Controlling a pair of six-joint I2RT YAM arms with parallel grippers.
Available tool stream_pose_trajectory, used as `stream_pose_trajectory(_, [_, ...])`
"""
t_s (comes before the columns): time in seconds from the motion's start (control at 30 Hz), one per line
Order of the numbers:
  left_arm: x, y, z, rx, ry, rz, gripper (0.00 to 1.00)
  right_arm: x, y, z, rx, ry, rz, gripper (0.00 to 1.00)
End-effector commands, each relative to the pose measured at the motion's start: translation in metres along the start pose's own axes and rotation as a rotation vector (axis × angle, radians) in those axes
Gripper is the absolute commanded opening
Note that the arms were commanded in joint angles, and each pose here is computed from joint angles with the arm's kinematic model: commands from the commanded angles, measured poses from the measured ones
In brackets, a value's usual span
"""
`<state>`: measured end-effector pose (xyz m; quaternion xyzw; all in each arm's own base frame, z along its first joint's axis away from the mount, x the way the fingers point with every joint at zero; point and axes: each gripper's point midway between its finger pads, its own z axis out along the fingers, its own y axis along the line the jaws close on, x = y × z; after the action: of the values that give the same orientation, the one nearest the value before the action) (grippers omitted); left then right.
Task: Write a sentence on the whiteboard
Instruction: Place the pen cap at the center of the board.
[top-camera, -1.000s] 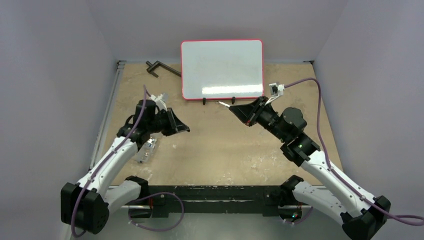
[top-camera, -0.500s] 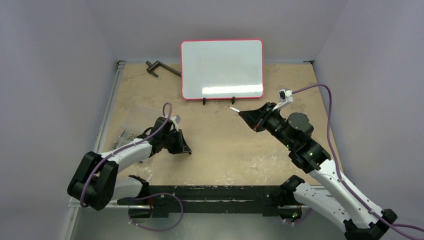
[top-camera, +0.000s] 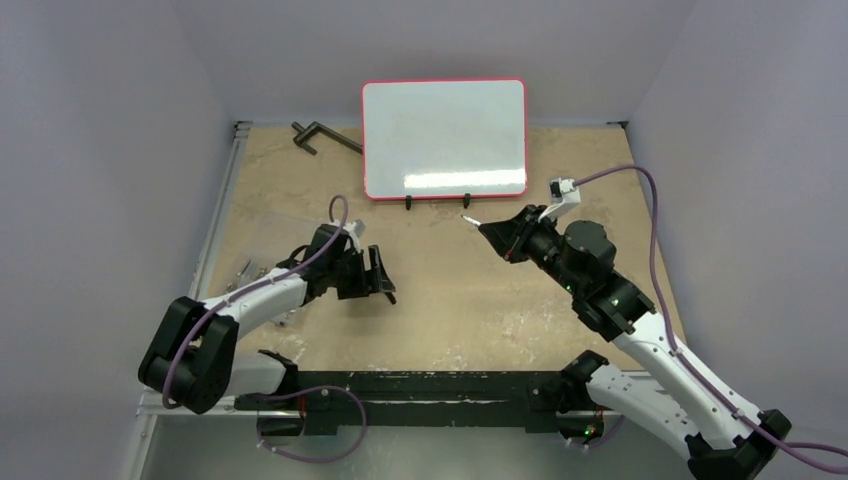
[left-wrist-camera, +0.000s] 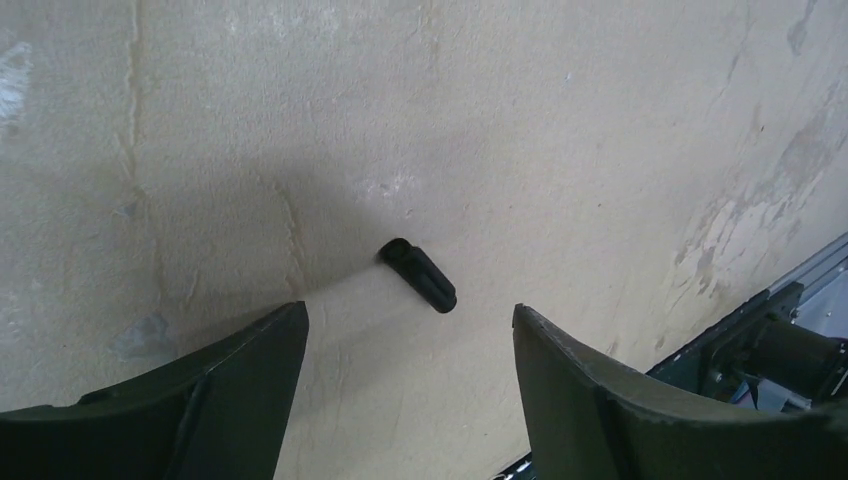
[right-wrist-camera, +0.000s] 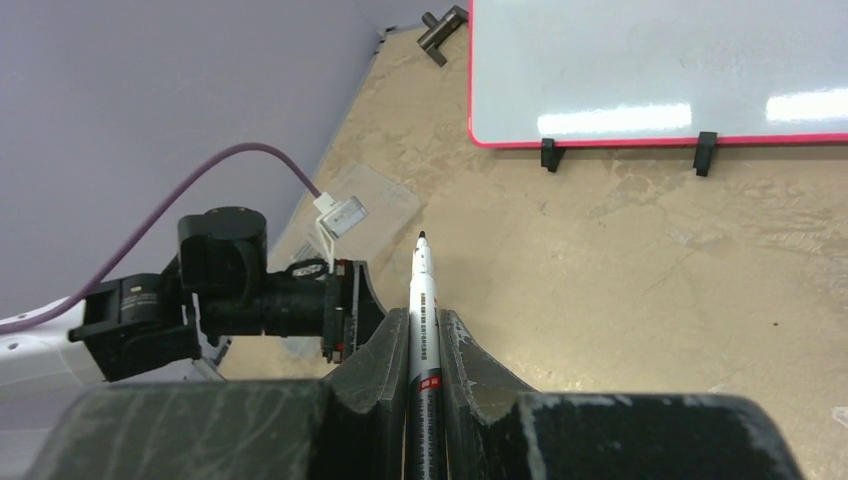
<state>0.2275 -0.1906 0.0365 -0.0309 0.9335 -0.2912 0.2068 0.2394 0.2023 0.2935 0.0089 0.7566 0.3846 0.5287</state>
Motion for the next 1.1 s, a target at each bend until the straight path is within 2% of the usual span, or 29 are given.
stream_pose_trajectory(0.0, [-0.037,-0.018,-0.025,-0.026,-0.096,0.072,0.77,-0.028,0.010,0.000,-0.010,-0.076,-0.070,0.00])
stream_pose_trajectory(0.13, [-0.074,-0.037,-0.048,-0.058,-0.176,0.109,0.79,-0.025,0.005,0.004,0.006,-0.066,-0.109,0.00])
stream_pose_trajectory(0.3, [-0.146,-0.070,-0.065,-0.032,-0.364,0.269,0.78,-0.024,0.004,0.009,0.004,-0.059,-0.145,0.00])
stream_pose_trajectory(0.37, [-0.175,-0.077,-0.070,-0.006,-0.404,0.278,0.78,-0.024,0.005,0.011,-0.002,-0.055,-0.152,0.00])
stream_pose_trajectory(0.5, [-0.231,-0.079,-0.072,0.154,-0.373,0.198,0.73,-0.025,0.009,0.012,-0.020,-0.053,-0.155,0.00])
stream_pose_trajectory(0.63, [-0.276,-0.081,-0.071,0.260,-0.394,0.231,0.73,-0.027,0.015,0.013,-0.041,-0.052,-0.153,0.00])
stream_pose_trajectory(0.87, [-0.324,-0.070,-0.057,0.395,-0.396,0.271,0.73,-0.030,0.024,0.015,-0.069,-0.041,-0.155,0.00])
stream_pose_trajectory(1.07, [-0.358,-0.049,-0.033,0.435,-0.404,0.233,0.73,-0.032,0.027,0.017,-0.075,-0.030,-0.163,0.00])
